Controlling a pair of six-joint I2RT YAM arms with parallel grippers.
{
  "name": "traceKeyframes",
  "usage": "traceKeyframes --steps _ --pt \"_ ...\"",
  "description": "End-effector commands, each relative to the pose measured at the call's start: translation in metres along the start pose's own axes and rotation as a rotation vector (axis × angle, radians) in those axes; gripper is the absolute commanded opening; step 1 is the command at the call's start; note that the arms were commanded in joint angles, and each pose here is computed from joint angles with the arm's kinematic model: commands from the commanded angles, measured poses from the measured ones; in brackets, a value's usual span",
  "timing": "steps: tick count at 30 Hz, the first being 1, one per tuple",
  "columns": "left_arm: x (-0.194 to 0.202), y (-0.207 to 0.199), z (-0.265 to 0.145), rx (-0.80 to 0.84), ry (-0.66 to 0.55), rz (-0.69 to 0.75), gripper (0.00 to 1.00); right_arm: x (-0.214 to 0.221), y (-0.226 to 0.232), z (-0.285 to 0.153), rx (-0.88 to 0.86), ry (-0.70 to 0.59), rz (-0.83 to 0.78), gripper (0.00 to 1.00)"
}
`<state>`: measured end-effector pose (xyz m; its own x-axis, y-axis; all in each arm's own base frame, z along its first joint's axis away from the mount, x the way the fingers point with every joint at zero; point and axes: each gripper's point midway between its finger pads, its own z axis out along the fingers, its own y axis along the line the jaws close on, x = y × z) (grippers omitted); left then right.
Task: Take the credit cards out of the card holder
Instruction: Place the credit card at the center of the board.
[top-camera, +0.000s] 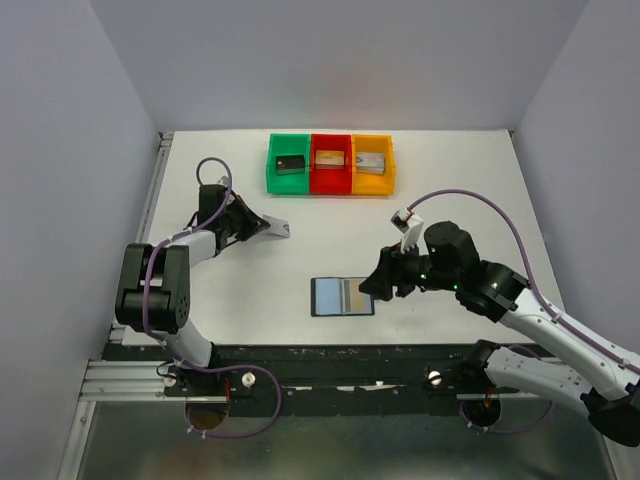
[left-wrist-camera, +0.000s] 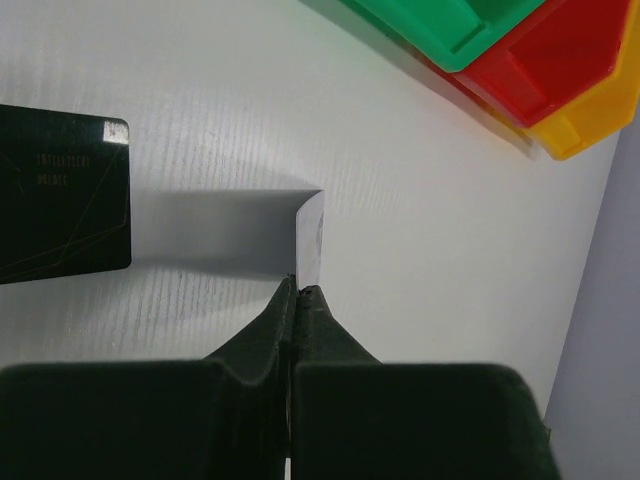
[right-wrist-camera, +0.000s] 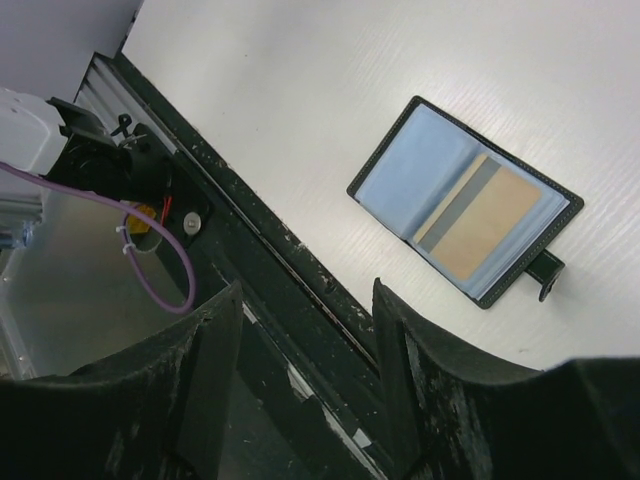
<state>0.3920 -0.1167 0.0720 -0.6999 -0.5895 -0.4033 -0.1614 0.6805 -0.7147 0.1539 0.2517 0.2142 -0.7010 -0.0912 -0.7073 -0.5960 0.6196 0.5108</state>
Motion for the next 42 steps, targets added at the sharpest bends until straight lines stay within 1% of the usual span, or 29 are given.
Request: traceKeyframes --steps 1,6,7,10,12,15,19,27,35,36,42 --pt "-0.011 -0.013 0.011 0.071 -0.005 0.01 0.0 0.004 0.003 0.008 -0.029 0.017 0.01 0.63" --pt "-0.009 -0.004 0.015 0.054 0.008 0.008 0.0 0.005 0.001 0.012 -0.028 0.03 0.012 0.63" --pt "-0.009 -0.002 0.016 0.052 0.012 0.009 0.03 0.005 0.001 0.013 -0.025 0.032 0.009 0.63" --pt "-0.009 0.0 0.017 0.048 0.026 0.01 0.17 0.005 0.0 0.015 -0.024 0.038 0.01 0.63" --pt "-0.01 0.003 0.017 0.042 0.03 0.01 0.23 0.007 -0.001 0.016 -0.019 0.044 0.012 0.63" --pt "-0.011 0.005 0.016 0.035 0.032 0.014 0.29 0.008 -0.003 0.017 -0.012 0.045 0.011 0.63" --pt "-0.013 0.004 0.016 0.034 0.035 0.019 0.33 0.006 -0.003 0.017 -0.01 0.041 0.009 0.63" --pt "-0.018 0.003 0.011 0.012 0.031 0.049 0.38 0.007 -0.005 0.017 0.002 0.037 0.01 0.63" --pt "-0.021 0.011 0.003 -0.044 0.021 0.069 0.4 0.011 -0.009 0.017 0.012 0.044 0.015 0.63" --pt "-0.03 0.017 0.0 -0.053 0.001 0.055 0.4 0.012 -0.009 0.018 0.011 0.047 0.013 0.63" --pt "-0.041 0.02 -0.009 -0.087 -0.031 0.049 0.41 0.014 -0.012 0.015 0.026 0.044 0.018 0.63"
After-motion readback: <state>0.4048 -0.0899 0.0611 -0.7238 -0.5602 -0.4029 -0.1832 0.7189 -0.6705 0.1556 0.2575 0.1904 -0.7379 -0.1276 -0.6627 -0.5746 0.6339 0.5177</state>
